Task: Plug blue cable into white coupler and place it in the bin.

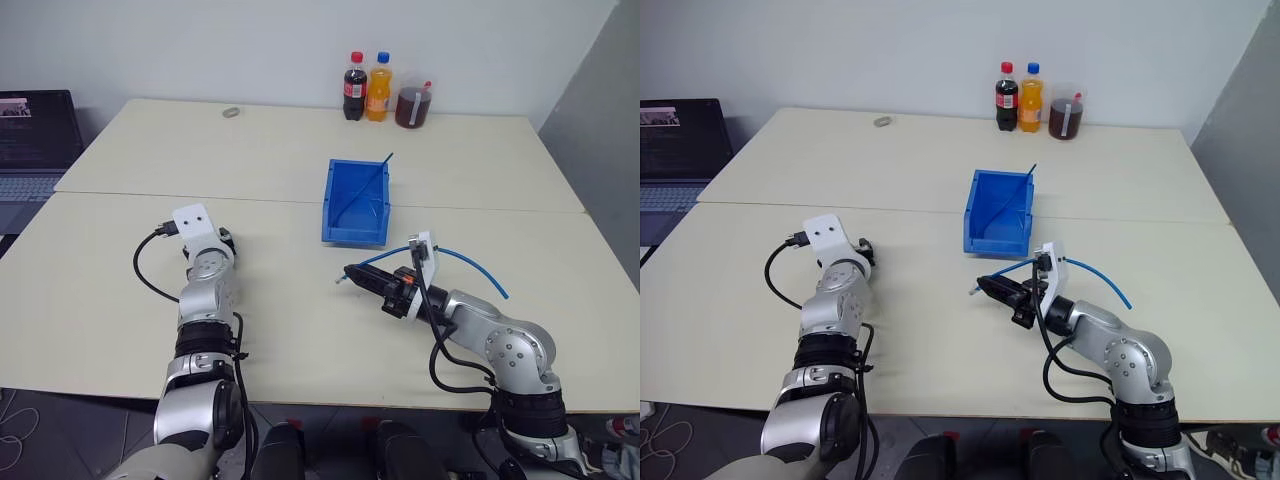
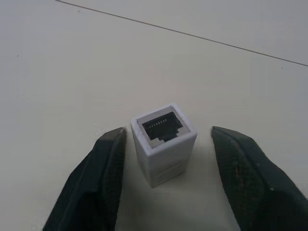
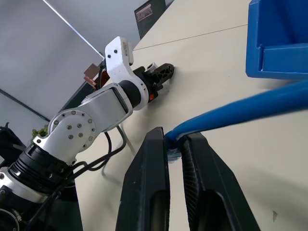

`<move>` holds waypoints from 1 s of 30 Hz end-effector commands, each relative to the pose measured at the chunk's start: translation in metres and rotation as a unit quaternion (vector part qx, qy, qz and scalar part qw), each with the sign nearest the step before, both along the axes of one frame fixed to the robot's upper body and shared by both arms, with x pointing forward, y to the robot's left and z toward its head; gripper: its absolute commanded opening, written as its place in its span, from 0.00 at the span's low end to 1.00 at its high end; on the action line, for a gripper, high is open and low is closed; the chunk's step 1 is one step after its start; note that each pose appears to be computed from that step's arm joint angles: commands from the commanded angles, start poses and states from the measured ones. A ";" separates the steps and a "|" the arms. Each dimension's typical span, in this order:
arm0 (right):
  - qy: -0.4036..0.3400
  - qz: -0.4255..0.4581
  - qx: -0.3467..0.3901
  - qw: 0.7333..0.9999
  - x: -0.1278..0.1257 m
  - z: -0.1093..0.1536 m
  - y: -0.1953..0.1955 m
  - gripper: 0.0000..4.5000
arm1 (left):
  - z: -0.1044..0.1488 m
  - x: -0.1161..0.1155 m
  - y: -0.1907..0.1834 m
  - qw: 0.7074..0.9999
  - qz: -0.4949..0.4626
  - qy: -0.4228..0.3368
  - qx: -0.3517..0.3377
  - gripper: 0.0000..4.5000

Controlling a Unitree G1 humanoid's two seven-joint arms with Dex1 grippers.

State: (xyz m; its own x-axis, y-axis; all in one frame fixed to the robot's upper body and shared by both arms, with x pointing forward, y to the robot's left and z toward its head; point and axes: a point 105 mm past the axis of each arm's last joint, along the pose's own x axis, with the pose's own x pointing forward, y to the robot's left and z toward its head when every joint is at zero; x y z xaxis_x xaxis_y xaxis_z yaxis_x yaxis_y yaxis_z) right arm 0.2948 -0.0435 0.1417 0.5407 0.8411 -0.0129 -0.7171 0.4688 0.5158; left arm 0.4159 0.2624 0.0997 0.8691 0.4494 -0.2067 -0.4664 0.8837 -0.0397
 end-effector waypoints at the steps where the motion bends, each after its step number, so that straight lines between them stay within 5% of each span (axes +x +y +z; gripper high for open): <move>1: -0.023 -0.003 0.012 1.000 -0.002 0.011 -0.002 0.02 | 0.010 0.001 0.007 1.000 0.009 -0.018 0.009 0.45; 7: -0.023 -0.003 0.009 1.000 -0.003 0.011 -0.002 0.02 | 0.008 -0.001 0.004 1.000 -0.003 -0.029 -0.003 0.22; 12: -0.028 -0.008 0.005 1.000 -0.004 0.011 -0.003 0.02 | 0.013 -0.007 -0.001 0.997 -0.057 -0.054 -0.002 0.22; 17: -0.059 -0.017 -0.039 0.997 -0.009 0.011 -0.013 0.02 | 0.015 -0.023 -0.038 0.962 -0.268 -0.048 -0.006 0.22; 21: -0.083 -0.015 -0.071 0.994 -0.016 0.011 -0.019 0.02 | 0.009 -0.059 -0.101 0.844 -0.536 0.004 0.028 0.22; 24: -0.104 -0.009 -0.096 0.990 -0.020 0.011 -0.021 0.02 | 0.005 -0.080 -0.121 0.761 -0.642 0.035 0.086 0.22; 27: -0.132 0.003 -0.115 0.985 -0.024 0.013 -0.020 0.02 | -0.004 -0.099 -0.135 0.648 -0.744 0.076 0.148 0.22; 30: -0.148 0.011 -0.111 0.983 -0.026 0.017 -0.018 0.02 | -0.011 -0.108 -0.141 0.574 -0.793 0.103 0.174 0.22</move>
